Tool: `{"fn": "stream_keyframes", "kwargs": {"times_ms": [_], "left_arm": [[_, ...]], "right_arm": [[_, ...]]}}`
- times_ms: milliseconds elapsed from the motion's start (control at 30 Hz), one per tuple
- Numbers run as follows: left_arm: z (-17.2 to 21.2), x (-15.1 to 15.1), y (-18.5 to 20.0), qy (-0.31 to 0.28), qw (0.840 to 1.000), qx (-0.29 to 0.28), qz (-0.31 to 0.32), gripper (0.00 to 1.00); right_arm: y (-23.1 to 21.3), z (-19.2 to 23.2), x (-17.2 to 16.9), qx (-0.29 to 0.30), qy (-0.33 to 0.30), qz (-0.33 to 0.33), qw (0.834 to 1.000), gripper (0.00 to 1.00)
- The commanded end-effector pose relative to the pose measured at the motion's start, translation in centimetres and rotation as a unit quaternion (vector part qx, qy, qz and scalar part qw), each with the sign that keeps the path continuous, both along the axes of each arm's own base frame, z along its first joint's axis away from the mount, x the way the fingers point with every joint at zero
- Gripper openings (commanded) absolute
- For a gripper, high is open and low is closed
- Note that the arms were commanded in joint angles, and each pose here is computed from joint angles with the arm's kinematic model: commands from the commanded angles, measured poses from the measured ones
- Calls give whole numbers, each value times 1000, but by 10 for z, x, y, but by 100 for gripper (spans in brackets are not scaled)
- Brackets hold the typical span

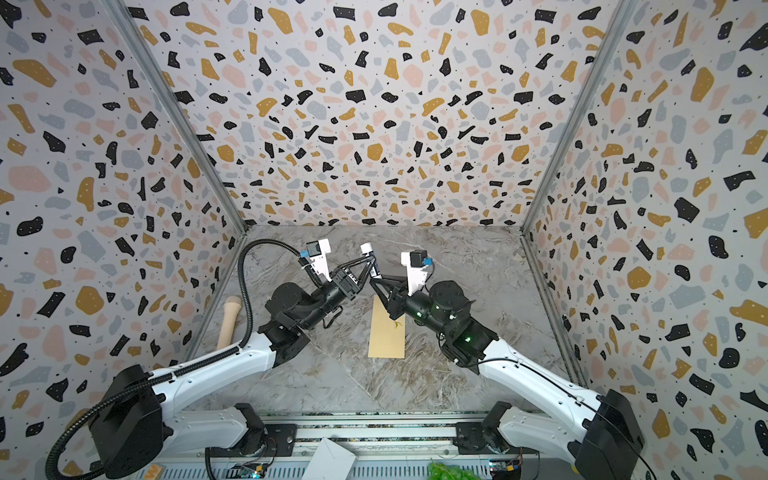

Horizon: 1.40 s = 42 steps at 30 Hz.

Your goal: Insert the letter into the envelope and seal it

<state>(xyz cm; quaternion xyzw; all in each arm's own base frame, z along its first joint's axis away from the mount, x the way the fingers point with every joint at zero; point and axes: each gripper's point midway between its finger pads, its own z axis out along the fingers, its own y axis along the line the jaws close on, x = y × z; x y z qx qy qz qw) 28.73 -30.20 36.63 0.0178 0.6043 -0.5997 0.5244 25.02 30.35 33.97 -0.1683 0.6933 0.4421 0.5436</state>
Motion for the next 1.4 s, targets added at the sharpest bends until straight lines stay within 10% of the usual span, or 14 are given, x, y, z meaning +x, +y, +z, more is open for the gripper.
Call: {"fn": "stream_keyframes", "kwargs": {"times_ms": [0, 533, 733, 933, 1367], "left_arm": [[-24, -10, -20, 4, 998, 57, -32, 0], [-38, -5, -22, 11, 997, 79, -20, 0], [-30, -8, -20, 6, 997, 69, -23, 0], [-1, -15, -13, -19, 998, 43, -31, 0], [35, -35, -4, -47, 995, -42, -77, 0]], "right_arm": [[-19, 8, 23, -107, -59, -122, 985, 5], [4, 4, 13, -322, -181, -306, 878, 4], [16, 9, -1, -257, -174, -217, 926, 15], [10, 15, -18, -103, -117, -34, 987, 53], [-28, 21, -40, 121, -31, 155, 980, 68]]}}
